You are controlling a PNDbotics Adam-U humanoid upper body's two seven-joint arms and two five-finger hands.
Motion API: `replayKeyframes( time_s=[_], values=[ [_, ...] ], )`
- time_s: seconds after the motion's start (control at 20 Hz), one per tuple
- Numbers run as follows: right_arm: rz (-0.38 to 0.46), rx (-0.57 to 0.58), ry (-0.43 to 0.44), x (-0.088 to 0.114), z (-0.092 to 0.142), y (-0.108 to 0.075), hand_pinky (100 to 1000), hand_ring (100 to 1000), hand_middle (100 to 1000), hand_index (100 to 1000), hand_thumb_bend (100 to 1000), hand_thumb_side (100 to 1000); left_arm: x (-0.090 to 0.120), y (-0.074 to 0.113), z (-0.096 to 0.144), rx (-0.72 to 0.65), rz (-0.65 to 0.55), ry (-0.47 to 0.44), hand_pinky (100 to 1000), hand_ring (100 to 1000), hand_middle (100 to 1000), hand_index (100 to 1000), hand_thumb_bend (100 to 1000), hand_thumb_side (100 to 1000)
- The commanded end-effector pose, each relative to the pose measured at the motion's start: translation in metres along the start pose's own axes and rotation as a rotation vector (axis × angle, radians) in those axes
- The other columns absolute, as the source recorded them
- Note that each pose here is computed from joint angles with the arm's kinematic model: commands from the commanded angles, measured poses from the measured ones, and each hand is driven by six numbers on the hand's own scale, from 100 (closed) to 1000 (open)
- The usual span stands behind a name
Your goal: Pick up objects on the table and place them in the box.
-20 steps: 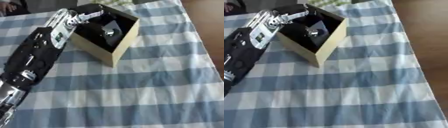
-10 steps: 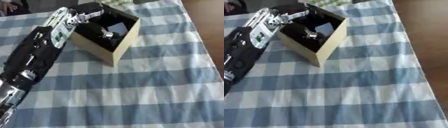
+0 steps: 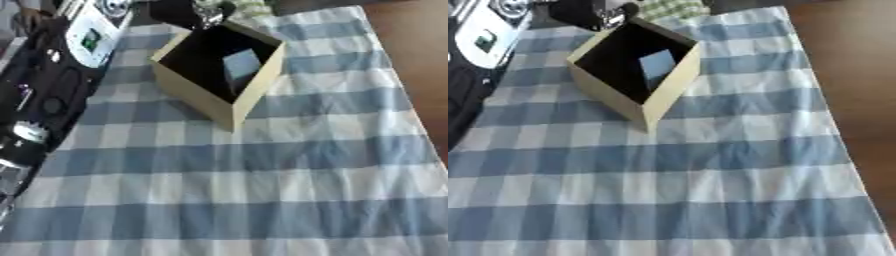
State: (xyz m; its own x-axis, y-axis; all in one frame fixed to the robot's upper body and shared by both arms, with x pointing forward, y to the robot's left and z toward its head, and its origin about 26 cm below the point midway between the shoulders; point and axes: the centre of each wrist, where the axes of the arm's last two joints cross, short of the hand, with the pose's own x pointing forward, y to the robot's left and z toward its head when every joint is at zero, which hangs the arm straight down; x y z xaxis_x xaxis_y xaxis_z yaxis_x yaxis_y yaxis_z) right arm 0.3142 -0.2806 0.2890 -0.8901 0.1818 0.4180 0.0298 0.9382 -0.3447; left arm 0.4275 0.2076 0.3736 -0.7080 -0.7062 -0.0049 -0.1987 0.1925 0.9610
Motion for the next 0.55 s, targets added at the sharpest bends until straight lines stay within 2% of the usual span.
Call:
replayKeyframes(
  time_s=[0.05,0.25,0.3,0.35,0.55],
  values=[
    [0.021,0.001,-0.029,0.008,-0.003,-0.002,759,683,624,826,100,882,0.014,0.042,0.027,0.123,0.004,-0.049,587,766,786,867,185,601],
    [0.028,-0.001,-0.026,0.007,-0.002,-0.002,760,684,625,826,100,879,0.036,0.057,0.069,0.234,0.078,-0.106,577,761,782,859,174,576],
    [0.029,-0.002,-0.026,0.007,-0.002,-0.001,760,685,626,826,100,856,0.041,0.058,0.079,0.261,0.103,-0.115,572,758,781,857,208,599],
    [0.029,-0.003,-0.027,0.007,-0.002,-0.001,760,685,626,826,100,877,0.047,0.057,0.089,0.288,0.13,-0.122,572,757,778,857,165,574],
    [0.029,-0.004,-0.03,0.007,-0.003,0.0,760,685,627,825,100,876,0.064,0.045,0.121,0.35,0.203,-0.127,566,754,774,853,162,554]
  ],
)
